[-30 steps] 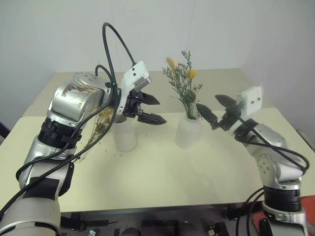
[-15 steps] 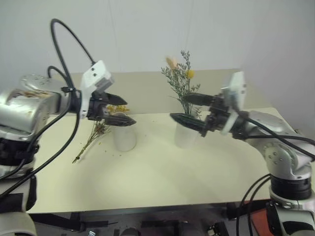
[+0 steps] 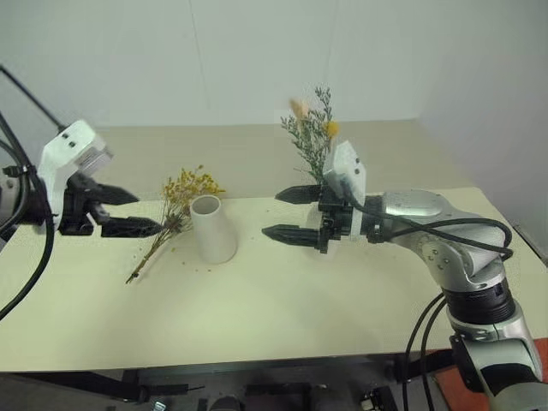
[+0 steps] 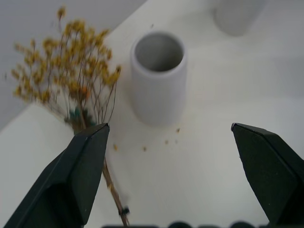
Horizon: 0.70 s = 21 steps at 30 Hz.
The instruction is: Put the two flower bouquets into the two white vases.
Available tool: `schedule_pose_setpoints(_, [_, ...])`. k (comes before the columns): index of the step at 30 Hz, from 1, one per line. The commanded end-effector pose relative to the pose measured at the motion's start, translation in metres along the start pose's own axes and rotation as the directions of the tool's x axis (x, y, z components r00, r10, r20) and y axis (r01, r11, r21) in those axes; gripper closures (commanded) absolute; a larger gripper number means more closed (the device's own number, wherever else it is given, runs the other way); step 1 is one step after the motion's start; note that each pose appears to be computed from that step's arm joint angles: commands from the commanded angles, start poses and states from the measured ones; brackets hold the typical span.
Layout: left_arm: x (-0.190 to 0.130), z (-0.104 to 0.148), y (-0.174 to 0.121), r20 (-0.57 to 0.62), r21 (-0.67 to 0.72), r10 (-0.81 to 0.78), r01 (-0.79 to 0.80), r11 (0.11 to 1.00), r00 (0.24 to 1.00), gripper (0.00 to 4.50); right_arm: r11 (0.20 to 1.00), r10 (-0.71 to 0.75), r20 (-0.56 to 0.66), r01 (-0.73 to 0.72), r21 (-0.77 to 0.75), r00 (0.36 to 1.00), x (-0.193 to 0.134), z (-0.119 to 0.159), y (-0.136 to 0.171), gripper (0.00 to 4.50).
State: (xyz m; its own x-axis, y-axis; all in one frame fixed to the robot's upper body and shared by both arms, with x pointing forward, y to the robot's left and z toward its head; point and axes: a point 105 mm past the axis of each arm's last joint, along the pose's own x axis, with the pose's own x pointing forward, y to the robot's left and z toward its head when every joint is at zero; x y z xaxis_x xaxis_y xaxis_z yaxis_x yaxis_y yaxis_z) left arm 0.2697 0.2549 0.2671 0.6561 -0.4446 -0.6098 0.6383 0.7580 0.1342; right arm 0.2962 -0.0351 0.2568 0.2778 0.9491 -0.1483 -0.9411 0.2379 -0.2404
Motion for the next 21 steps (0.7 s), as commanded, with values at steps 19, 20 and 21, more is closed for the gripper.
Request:
schedule_pose_setpoints(19, [0.059,-0.053,0.055,-0.259,-0.244,0.101,-0.167,0.955,0.960,0.00,0.993,0.005,-0.103,-0.017,-0.118,0.995,0.015,0.013,0.019,0.04])
schedule_pose_setpoints(20, [0.062,-0.054,0.056,-0.271,-0.246,0.100,-0.169,0.954,0.958,0.00,0.992,0.001,-0.106,-0.014,-0.122,0.994,0.015,0.013,0.019,0.04])
schedule_pose_setpoints(21, [0.068,-0.058,0.058,-0.295,-0.241,0.099,-0.174,0.955,0.950,0.00,0.992,-0.005,-0.115,-0.009,-0.125,0.993,0.015,0.012,0.019,0.04])
